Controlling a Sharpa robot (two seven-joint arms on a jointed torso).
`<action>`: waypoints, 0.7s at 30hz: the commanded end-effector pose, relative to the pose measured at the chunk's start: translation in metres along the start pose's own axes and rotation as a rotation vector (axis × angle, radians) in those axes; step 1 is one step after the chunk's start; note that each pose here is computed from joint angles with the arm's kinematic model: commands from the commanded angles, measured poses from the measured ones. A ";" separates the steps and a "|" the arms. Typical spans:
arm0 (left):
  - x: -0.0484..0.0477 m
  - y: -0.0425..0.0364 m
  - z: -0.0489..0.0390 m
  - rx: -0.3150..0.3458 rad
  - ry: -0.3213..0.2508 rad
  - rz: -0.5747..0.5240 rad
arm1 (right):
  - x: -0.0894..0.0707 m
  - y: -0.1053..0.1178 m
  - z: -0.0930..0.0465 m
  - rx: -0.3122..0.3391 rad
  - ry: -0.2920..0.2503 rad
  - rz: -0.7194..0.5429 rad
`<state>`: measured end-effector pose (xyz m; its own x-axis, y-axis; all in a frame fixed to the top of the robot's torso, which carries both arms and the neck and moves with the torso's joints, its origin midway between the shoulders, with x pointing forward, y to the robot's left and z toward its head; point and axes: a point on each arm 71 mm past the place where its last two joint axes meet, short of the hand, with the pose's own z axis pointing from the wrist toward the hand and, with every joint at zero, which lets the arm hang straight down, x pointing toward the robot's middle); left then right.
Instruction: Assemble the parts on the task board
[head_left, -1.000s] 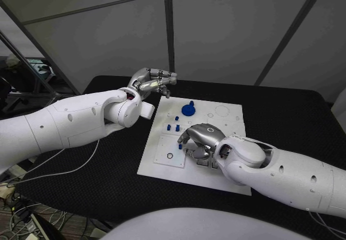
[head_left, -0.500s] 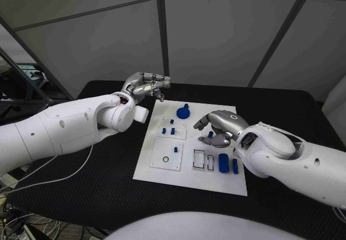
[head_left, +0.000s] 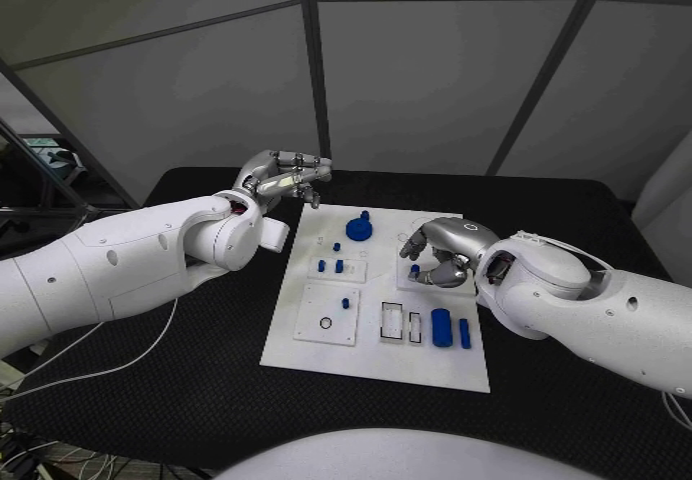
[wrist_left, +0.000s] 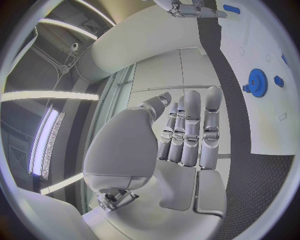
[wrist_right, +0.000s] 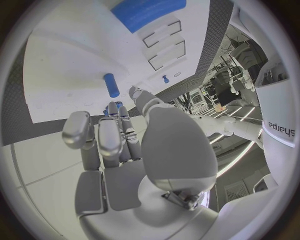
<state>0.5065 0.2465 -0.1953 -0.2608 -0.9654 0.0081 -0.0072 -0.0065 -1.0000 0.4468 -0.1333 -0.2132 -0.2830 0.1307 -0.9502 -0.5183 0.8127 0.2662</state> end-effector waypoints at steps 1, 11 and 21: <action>0.0007 -0.0009 0.0005 0.002 0.013 -0.008 | 0.003 -0.002 0.002 0.020 0.052 -0.012; -0.0002 -0.0008 0.0003 0.001 0.012 -0.007 | 0.007 -0.007 0.007 0.042 0.091 -0.024; -0.0012 -0.0006 0.0002 0.000 0.010 -0.006 | 0.009 -0.011 0.009 0.061 0.098 -0.045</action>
<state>0.5068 0.2484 -0.1959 -0.2610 -0.9653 0.0078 -0.0105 -0.0052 -0.9999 0.4568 -0.1359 -0.2253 -0.3365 0.0620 -0.9397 -0.4833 0.8451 0.2288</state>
